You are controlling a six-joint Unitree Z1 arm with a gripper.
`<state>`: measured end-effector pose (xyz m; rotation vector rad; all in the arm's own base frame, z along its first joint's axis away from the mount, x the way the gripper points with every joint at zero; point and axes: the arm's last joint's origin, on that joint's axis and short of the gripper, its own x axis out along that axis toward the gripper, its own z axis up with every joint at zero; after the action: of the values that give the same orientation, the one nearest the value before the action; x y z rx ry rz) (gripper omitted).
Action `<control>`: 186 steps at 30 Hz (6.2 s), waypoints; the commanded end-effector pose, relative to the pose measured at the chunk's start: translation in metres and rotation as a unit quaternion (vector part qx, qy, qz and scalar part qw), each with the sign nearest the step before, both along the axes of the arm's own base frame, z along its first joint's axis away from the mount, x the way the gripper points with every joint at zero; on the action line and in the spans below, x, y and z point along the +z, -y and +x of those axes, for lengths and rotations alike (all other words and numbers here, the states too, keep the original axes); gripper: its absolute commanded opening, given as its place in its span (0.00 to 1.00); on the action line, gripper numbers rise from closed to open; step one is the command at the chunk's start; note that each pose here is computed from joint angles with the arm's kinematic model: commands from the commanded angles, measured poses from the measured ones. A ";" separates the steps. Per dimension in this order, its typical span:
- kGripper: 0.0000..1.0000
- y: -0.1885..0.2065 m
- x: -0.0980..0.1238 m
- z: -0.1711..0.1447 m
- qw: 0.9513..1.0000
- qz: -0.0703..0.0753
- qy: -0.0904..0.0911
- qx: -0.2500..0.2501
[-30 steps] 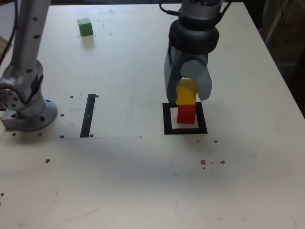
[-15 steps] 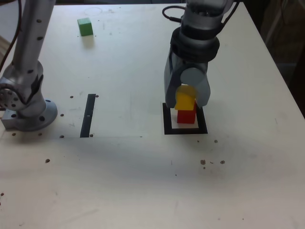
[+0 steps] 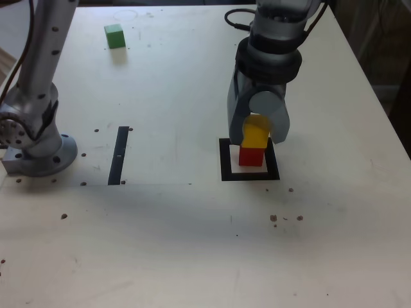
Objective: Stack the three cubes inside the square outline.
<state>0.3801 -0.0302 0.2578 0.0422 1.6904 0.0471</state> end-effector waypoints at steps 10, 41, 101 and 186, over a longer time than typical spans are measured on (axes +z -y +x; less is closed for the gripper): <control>0.88 -0.001 -0.001 -0.004 1.000 -0.001 -0.017 0.000; 1.00 -0.154 0.107 -0.117 0.996 0.084 -0.004 0.020; 0.97 -0.432 -0.024 -0.297 0.965 -0.018 -0.084 0.249; 0.11 -0.157 0.068 -0.181 0.997 0.043 -0.012 0.057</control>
<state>0.1933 0.1366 0.3254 -0.0332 1.7136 0.2476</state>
